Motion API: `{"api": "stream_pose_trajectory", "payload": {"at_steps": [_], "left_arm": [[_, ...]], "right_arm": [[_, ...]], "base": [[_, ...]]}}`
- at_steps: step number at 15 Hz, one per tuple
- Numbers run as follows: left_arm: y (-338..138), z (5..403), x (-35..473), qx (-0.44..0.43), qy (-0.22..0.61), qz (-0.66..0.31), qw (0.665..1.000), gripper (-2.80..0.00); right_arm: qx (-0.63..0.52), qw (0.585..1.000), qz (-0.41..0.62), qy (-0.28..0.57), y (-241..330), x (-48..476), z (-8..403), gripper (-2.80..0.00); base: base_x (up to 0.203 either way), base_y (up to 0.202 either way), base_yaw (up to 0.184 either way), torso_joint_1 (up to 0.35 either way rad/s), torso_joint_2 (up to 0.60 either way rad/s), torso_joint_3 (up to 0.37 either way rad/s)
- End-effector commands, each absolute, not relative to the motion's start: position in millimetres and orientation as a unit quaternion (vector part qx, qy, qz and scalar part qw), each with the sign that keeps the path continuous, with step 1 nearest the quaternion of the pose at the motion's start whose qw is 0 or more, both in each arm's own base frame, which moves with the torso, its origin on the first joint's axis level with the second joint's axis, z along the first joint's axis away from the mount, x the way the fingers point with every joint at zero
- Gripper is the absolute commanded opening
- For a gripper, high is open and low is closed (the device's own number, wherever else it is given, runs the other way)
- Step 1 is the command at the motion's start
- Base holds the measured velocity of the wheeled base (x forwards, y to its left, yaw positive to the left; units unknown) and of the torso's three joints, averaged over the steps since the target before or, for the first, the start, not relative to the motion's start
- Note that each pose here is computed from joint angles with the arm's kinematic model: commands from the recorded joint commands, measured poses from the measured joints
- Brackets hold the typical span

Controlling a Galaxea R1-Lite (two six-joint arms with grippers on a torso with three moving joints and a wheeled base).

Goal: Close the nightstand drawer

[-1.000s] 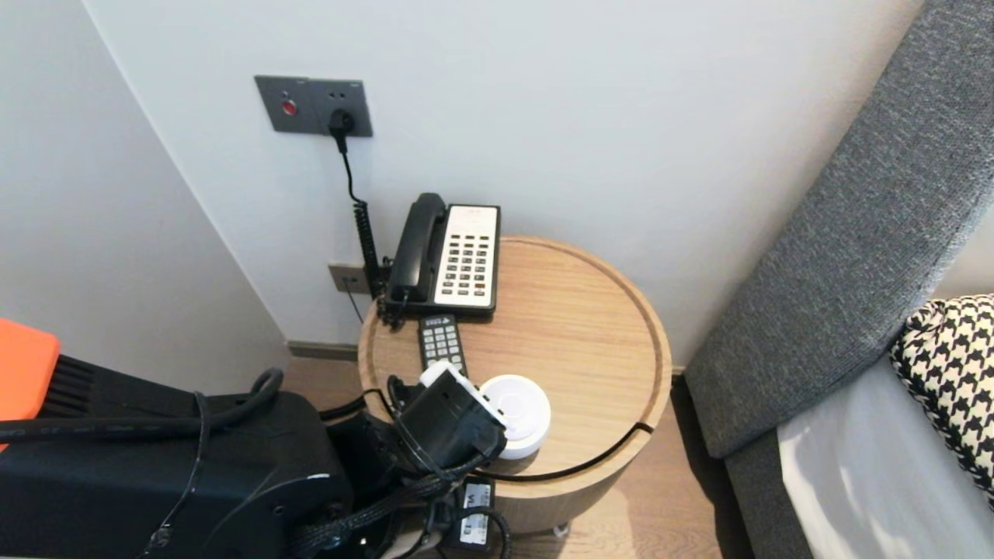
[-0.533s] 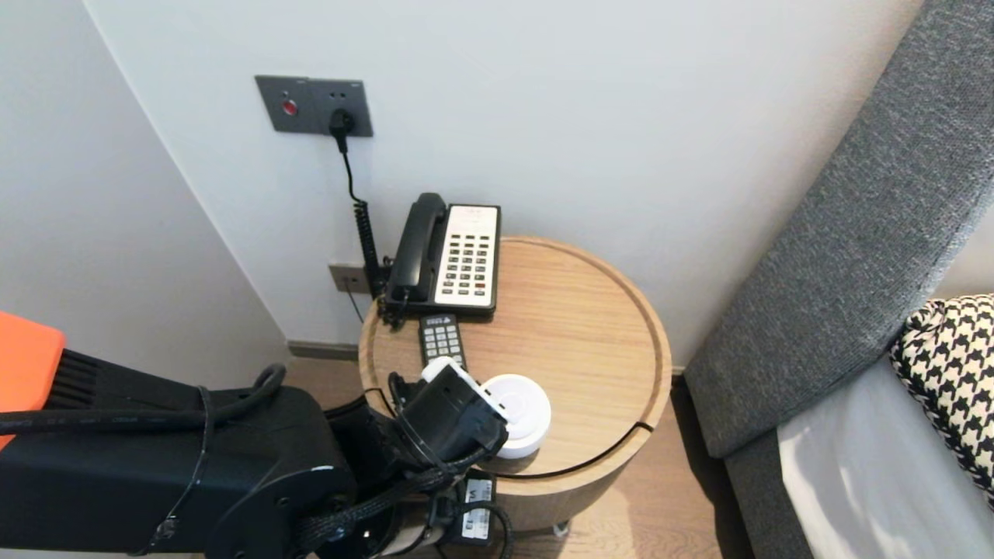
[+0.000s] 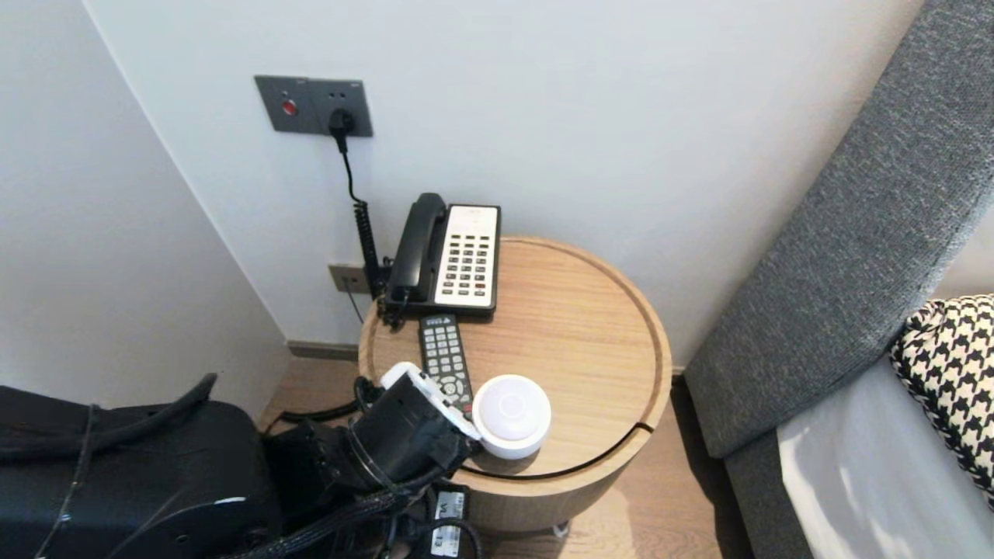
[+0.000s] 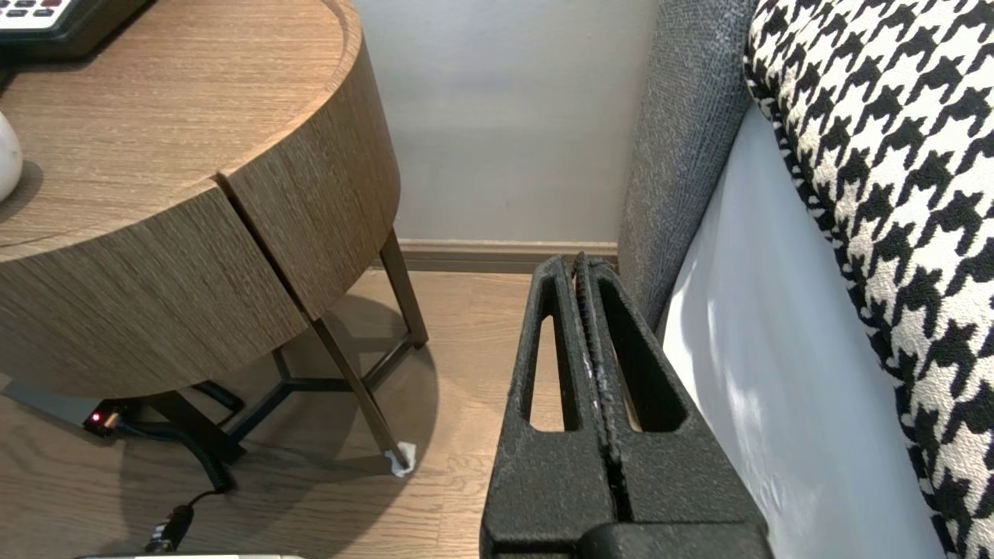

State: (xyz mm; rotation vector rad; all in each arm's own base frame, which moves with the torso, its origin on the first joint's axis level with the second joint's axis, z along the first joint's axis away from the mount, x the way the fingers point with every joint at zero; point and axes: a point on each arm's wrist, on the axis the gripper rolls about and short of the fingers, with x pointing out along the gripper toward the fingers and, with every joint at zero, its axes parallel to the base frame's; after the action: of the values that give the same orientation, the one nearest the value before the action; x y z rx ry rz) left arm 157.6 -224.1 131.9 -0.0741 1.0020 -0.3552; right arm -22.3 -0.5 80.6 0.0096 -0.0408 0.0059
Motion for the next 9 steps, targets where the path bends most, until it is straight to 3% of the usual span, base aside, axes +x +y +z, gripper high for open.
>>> {"api": "stream_pose_trajectory", "payload": {"at_steps": [1,9], "left_arm": [[-207,139,144,-0.039,0.473,-0.174,0.863,-2.8],[-144,151,108,-0.045,0.458,-0.174,0.87,-2.8]], "right_arm": [[0.005,1.0,0.003,-0.008,0,-20,74,-2.8],[0.005,1.0,0.003,-0.008,0,-20,74,-2.8]], "base": [[0.0,0.0,0.0,0.0,0.0,0.0],[0.0,0.0,0.0,0.0,0.0,0.0]]}}
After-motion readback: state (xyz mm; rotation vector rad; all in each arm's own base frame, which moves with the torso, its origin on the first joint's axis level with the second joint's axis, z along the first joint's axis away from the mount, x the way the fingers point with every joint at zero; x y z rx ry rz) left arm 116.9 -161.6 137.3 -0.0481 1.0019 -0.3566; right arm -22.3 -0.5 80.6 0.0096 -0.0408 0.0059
